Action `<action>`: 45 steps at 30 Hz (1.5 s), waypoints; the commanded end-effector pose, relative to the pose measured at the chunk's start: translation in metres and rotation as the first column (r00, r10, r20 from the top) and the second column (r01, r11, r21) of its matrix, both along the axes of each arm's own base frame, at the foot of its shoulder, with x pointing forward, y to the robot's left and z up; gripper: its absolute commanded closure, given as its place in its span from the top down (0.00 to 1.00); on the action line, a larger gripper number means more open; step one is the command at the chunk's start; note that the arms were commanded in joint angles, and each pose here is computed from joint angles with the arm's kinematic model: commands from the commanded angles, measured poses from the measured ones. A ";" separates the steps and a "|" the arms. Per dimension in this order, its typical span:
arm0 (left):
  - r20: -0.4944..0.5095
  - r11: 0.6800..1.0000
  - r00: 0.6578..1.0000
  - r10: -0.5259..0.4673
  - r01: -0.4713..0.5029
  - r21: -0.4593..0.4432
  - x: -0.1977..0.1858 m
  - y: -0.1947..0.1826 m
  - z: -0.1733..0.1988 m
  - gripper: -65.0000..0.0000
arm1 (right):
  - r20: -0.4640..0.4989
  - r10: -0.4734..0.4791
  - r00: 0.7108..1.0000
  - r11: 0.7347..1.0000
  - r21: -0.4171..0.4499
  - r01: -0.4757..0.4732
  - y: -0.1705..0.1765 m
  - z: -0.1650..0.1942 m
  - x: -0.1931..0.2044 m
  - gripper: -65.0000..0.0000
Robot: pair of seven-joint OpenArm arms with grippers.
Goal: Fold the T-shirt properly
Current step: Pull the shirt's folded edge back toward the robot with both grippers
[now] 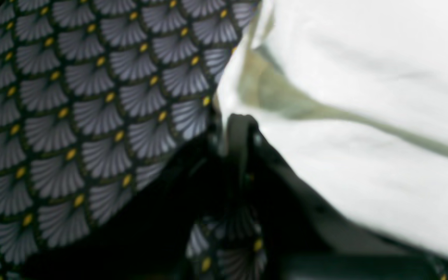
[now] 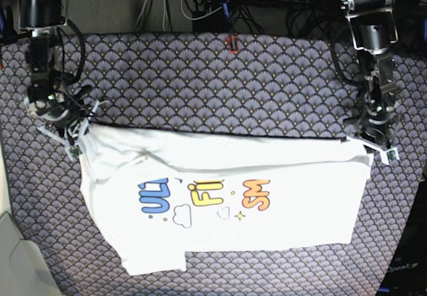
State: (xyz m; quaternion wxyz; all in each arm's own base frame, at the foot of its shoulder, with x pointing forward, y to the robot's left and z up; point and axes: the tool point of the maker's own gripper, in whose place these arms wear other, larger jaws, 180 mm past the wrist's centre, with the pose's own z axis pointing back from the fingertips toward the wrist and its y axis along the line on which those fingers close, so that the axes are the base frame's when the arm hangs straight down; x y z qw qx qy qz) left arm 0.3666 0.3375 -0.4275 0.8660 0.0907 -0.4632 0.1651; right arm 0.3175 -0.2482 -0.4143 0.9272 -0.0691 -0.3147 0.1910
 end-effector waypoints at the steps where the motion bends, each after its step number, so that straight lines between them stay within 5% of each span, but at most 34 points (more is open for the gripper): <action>1: -0.025 1.000 1.000 0.008 -0.008 0.020 -0.006 0.008 0.004 0.01 | 0.043 -0.001 0.999 1.000 -0.024 0.002 -0.010 0.016 0.005 0.00; 16: -0.099 0.994 0.993 -0.067 0.074 0.076 -0.071 -0.007 0.011 0.01 | 0.029 0.115 0.993 0.992 -0.052 -0.113 0.022 0.027 -0.074 0.00; 28: -0.115 0.991 0.992 -0.048 0.061 0.116 -0.113 0.004 0.020 0.01 | -0.023 0.104 0.994 0.992 -0.063 -0.105 -0.020 0.027 -0.119 0.00; 45: -0.228 0.991 0.972 -0.056 0.082 0.105 -0.169 0.000 -0.004 0.01 | -0.052 0.077 0.996 0.995 -0.053 -0.080 -0.033 0.026 -0.154 0.00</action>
